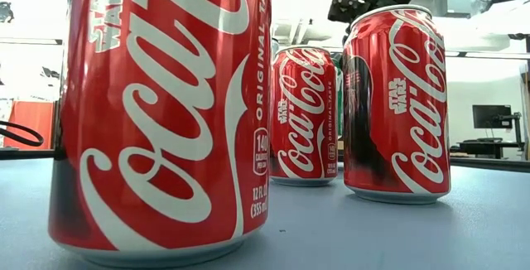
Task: Place canned beverage on shelf
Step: Adjust the green soda cans on the shelf
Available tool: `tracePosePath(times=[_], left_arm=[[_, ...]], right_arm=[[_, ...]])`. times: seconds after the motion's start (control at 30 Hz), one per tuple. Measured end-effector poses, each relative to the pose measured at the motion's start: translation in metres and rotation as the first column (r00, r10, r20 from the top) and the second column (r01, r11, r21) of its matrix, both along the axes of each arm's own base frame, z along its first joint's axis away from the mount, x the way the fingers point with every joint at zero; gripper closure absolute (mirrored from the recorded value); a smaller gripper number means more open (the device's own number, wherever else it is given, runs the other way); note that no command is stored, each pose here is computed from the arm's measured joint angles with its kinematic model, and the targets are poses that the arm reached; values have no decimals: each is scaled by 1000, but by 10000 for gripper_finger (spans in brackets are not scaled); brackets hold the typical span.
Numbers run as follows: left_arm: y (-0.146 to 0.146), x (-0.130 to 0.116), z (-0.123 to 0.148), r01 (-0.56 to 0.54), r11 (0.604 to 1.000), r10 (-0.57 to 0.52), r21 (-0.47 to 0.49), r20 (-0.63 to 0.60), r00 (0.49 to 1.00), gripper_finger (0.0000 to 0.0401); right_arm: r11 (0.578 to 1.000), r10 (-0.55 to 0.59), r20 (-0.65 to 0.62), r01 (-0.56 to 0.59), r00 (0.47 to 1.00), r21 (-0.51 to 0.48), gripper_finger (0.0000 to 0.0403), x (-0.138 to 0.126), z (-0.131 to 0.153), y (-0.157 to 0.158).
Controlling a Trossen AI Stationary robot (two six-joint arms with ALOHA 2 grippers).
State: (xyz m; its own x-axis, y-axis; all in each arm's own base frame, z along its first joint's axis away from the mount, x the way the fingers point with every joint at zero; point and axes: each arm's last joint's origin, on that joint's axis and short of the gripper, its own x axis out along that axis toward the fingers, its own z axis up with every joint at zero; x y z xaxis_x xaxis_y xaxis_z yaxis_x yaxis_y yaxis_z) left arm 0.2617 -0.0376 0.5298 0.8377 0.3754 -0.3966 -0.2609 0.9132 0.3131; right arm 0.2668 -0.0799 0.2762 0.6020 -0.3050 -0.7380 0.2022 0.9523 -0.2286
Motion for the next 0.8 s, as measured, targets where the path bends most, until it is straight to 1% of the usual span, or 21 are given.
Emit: tracePosePath(times=[0.13, 0.23, 0.37, 0.5, 0.67, 0.8], left_arm=[[0, 0, 0, 0, 1000, 0, 0, 0, 1000, 58], [0, 0, 0, 0, 1000, 0, 1, 0, 1000, 58], [0, 0, 0, 1, 1000, -1, 3, -3, 1000, 58], [0, -1, -1, 1, 1000, -1, 6, -18, 1000, 58], [0, -1, -2, 1, 1000, -1, 6, -20, 1000, 58], [0, -1, -2, 2, 1000, -2, 7, -20, 1000, 58]], right_arm=[[1000, 4, -9, -4, 1000, 9, 402, 3, -4, -1], [1000, 10, 10, -10, 1000, 11, 402, 7, -4, -1], [1000, 8, -7, -8, 1000, 18, 402, 6, -6, -1], [998, -23, -71, 27, 997, 58, 402, -2, -9, 2], [994, -19, -82, 27, 996, 106, 403, -6, -6, 20], [993, 23, -69, -15, 997, 116, 403, -2, -5, 41]])
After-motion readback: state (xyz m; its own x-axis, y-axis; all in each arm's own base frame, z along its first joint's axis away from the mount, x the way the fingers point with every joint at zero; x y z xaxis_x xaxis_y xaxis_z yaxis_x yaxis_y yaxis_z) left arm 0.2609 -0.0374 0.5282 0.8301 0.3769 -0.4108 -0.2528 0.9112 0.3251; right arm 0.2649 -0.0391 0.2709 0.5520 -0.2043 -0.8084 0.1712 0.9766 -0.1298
